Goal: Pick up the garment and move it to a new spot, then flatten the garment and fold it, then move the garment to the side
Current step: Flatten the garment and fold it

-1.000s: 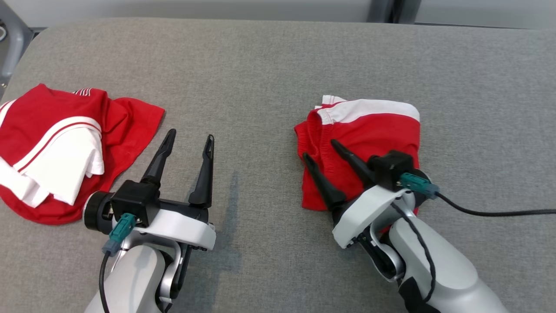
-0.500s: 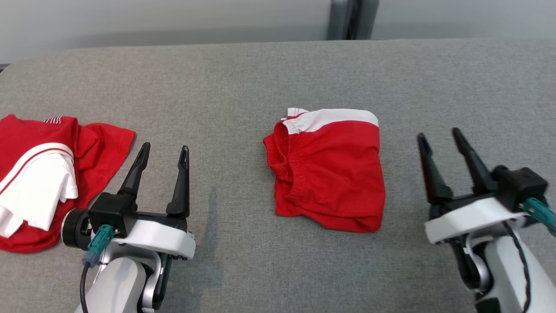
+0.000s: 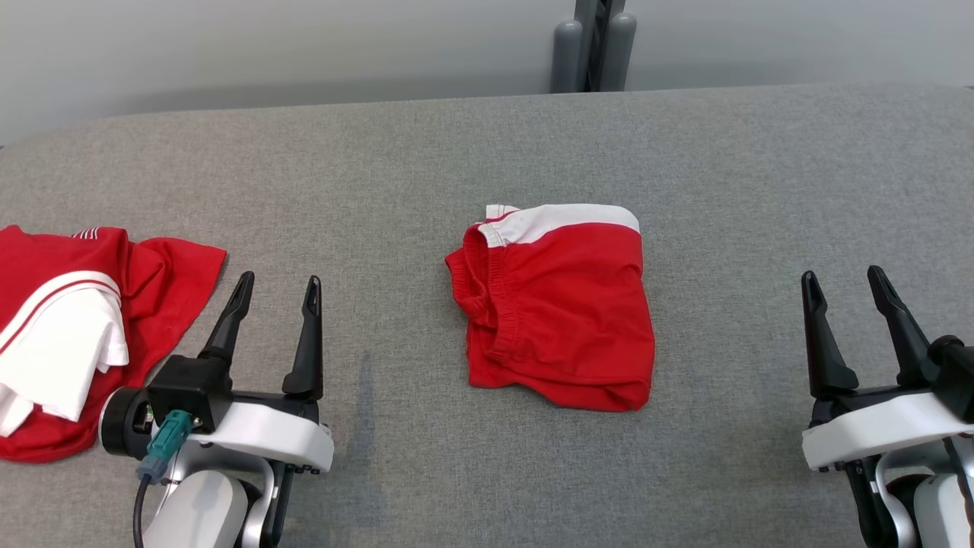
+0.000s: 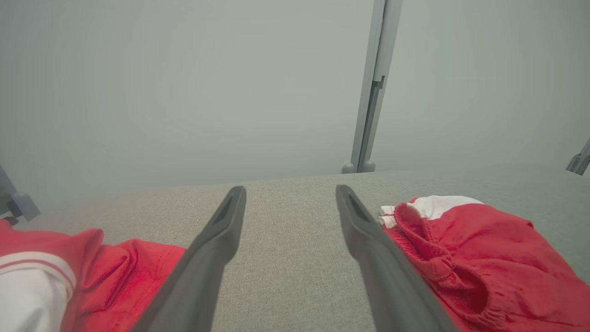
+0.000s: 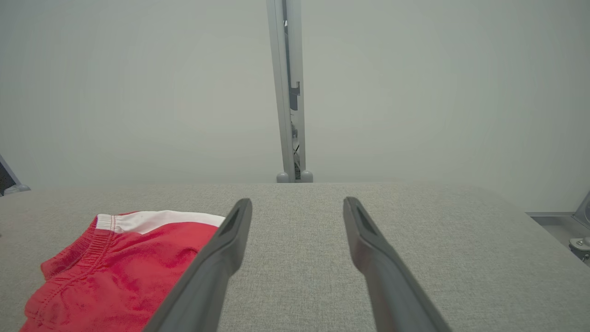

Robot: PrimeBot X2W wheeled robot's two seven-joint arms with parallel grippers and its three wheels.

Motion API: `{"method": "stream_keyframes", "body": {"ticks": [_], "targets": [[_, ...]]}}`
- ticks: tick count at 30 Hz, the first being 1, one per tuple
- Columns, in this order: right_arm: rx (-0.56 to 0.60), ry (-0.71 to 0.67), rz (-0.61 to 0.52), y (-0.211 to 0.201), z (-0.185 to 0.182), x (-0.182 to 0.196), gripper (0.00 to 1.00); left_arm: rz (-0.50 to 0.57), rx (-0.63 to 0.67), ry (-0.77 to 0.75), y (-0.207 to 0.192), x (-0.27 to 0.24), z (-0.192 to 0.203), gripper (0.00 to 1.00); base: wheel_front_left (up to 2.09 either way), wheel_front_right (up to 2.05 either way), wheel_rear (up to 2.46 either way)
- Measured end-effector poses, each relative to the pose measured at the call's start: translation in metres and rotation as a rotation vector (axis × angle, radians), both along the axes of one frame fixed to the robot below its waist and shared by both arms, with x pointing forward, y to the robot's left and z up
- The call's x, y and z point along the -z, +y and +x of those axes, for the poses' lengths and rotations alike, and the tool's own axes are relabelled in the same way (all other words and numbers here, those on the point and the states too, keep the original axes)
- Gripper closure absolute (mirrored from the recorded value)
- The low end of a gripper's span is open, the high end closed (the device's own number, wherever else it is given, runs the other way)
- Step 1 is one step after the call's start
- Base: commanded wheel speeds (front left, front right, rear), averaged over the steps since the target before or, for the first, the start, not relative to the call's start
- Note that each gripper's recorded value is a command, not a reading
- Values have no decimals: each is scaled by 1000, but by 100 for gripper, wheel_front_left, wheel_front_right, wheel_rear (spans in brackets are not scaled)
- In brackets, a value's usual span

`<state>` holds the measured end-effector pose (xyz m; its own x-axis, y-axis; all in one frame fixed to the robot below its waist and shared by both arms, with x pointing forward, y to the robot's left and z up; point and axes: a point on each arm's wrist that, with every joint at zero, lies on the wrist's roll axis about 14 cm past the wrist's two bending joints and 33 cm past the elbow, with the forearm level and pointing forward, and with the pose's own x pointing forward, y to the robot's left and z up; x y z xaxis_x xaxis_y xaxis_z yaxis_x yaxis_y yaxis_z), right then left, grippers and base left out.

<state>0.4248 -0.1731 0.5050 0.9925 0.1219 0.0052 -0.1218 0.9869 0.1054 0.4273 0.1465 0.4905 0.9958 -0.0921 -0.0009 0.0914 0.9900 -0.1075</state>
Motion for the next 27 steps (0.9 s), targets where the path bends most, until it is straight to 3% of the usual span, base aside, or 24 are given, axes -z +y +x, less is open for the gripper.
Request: {"method": "stream_keyframes", "body": {"ticks": [27], "targets": [[8,-55,20,5,-67,-35,0,-15,-56,-27,20,-22,-60,0,0,0,0]]}}
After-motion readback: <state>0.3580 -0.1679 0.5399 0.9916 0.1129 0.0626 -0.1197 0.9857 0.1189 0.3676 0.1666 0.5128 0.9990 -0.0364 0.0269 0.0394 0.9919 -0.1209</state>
